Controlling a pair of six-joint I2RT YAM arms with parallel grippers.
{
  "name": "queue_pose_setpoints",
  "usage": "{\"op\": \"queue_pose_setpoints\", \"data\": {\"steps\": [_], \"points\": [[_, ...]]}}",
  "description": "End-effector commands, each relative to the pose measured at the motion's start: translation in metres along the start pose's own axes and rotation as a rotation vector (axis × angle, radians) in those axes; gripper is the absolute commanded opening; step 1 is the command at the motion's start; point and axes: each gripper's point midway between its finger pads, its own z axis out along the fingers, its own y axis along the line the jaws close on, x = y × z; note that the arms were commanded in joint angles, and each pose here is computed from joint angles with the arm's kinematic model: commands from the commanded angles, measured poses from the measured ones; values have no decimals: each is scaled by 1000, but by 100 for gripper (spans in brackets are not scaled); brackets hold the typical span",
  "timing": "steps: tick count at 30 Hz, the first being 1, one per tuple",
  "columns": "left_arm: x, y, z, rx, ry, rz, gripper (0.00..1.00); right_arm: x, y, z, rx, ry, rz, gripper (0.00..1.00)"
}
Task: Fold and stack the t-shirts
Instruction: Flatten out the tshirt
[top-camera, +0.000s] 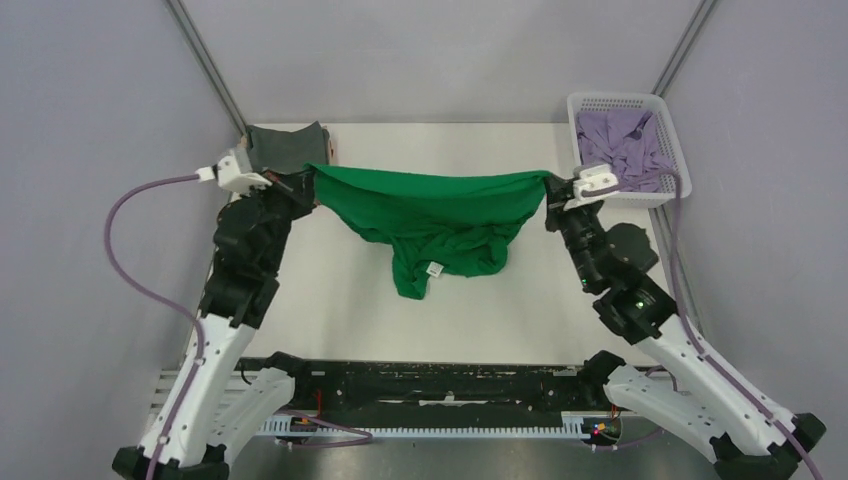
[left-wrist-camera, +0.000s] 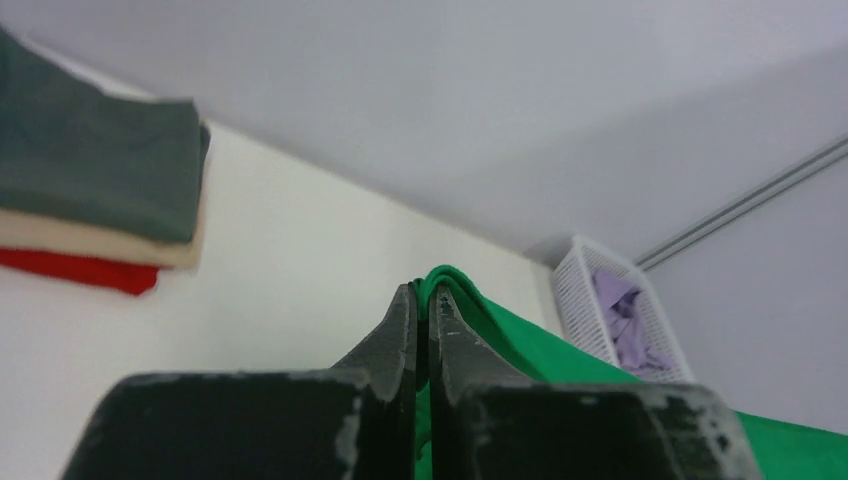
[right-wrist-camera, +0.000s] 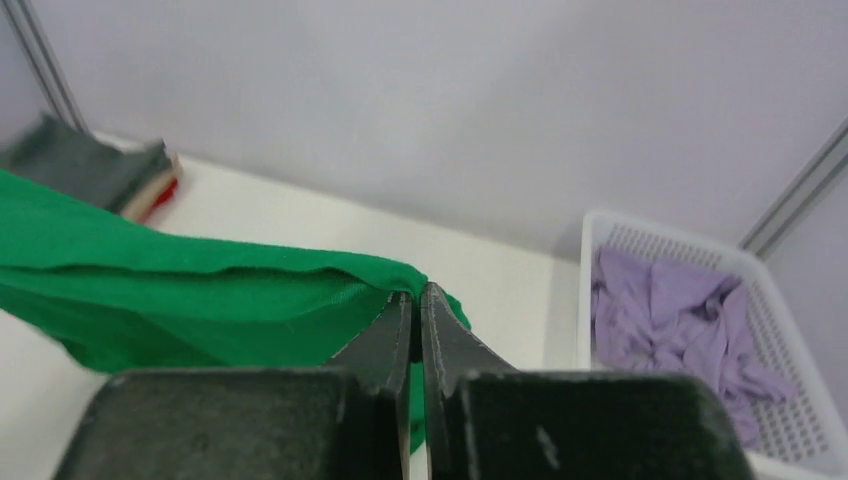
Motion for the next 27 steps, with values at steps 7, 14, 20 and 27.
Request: {"op": "queue_pose_setpoints", "data": {"steps": [7, 14, 20, 27], "points": [[-167, -98, -150, 433, -457, 12, 2, -200, -8, -83, -288, -485, 44, 0], [-217, -130, -224, 594, -606, 74, 2, -265, -13, -129, -400, -635, 23, 0], [-215, -142, -193, 585, -559, 117, 2, -266, -23, -101, -290, -591, -12, 0], [-168, -101, -38, 231, -384, 144, 2, -191, -54, 5, 151, -309, -89, 0]]}}
